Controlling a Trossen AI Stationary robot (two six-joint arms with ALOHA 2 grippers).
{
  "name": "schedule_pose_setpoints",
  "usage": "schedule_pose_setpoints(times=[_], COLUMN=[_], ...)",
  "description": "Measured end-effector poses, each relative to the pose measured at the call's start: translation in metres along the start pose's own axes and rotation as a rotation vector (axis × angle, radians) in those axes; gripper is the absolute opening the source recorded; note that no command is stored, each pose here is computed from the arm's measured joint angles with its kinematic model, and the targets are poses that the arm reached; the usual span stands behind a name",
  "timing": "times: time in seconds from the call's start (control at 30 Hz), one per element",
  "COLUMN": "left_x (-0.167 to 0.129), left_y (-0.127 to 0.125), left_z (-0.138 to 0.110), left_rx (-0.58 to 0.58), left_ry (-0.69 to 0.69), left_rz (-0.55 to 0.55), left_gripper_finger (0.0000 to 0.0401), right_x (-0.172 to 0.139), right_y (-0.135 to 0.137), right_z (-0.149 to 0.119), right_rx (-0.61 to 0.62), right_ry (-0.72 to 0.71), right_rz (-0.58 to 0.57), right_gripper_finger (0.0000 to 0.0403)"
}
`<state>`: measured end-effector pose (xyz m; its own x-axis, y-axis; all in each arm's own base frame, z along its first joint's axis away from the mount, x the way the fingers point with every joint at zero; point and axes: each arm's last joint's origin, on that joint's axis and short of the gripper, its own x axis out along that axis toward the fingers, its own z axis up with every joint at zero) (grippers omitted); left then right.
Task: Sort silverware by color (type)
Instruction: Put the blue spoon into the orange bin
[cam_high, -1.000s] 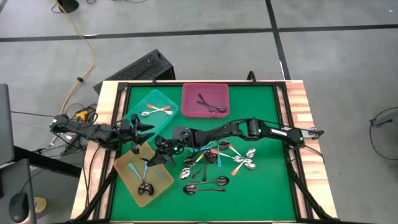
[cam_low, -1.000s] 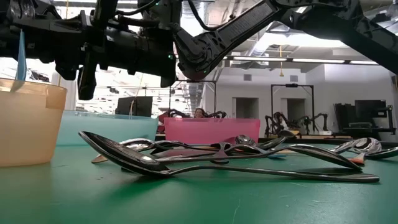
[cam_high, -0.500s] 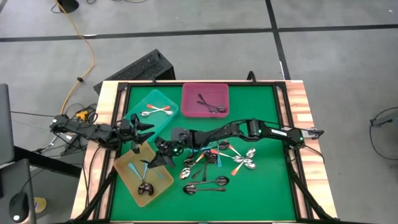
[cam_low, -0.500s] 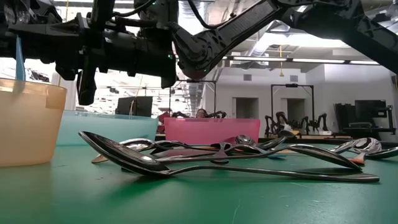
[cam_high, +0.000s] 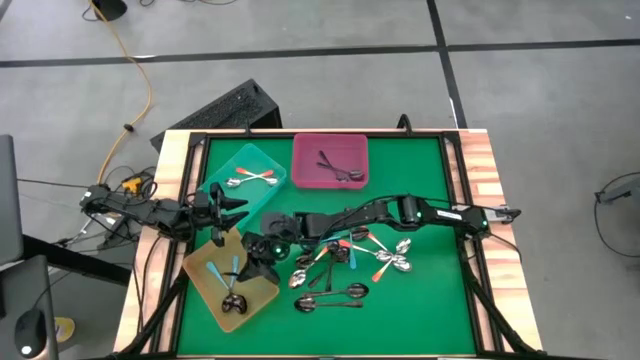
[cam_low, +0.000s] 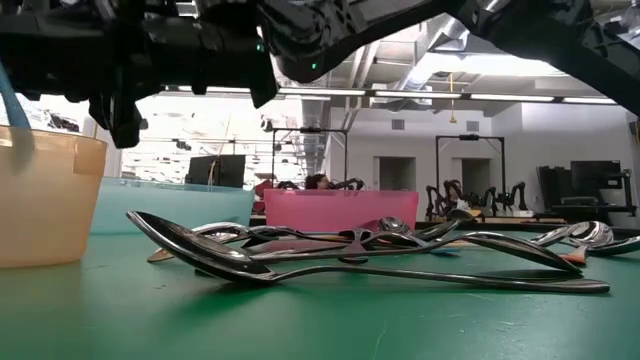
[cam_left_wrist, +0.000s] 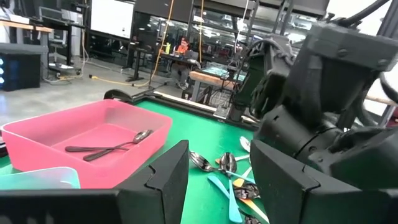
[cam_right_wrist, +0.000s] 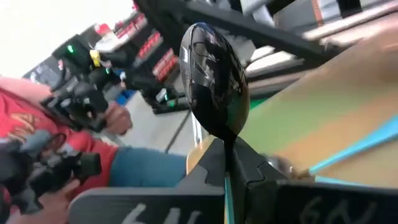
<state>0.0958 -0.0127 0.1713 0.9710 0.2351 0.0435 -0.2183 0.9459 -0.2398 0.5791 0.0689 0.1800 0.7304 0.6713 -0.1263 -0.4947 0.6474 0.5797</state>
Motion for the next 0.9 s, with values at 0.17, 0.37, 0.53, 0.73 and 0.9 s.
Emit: schedule_pose_setpoints(times=[0.17, 0.37, 0.53, 0.73, 0.9], left_x=[0.000, 0.000, 0.000, 0.000, 0.000], left_y=[0.000, 0.000, 0.000, 0.000, 0.000], left_z=[0.000, 0.000, 0.000, 0.000, 0.000], left_rx=[-0.005, -0.008, -0.001, -0.004, -0.004], left_ry=[-0.001, -0.002, -0.002, -0.001, -0.003], left_rz=[-0.001, -0.002, 0.003, 0.003, 0.012], left_gripper_finger=[0.0158, 0.0158, 0.0158, 0.0158, 0.0158], right_x=[0.010, 0.012, 0.012, 0.012, 0.011], right_y=[-0.013, -0.019, -0.022, -0.023, -0.024], right_z=[0.003, 0.000, -0.003, -0.002, -0.003], right_rx=[0.050, 0.092, 0.081, 0.080, 0.081], right_ry=[-0.003, 0.010, 0.011, 0.008, 0.016], right_rz=[0.052, 0.079, 0.018, 0.013, 0.005], right_gripper_finger=[0.0008, 0.0008, 0.0008, 0.0009, 0.0019])
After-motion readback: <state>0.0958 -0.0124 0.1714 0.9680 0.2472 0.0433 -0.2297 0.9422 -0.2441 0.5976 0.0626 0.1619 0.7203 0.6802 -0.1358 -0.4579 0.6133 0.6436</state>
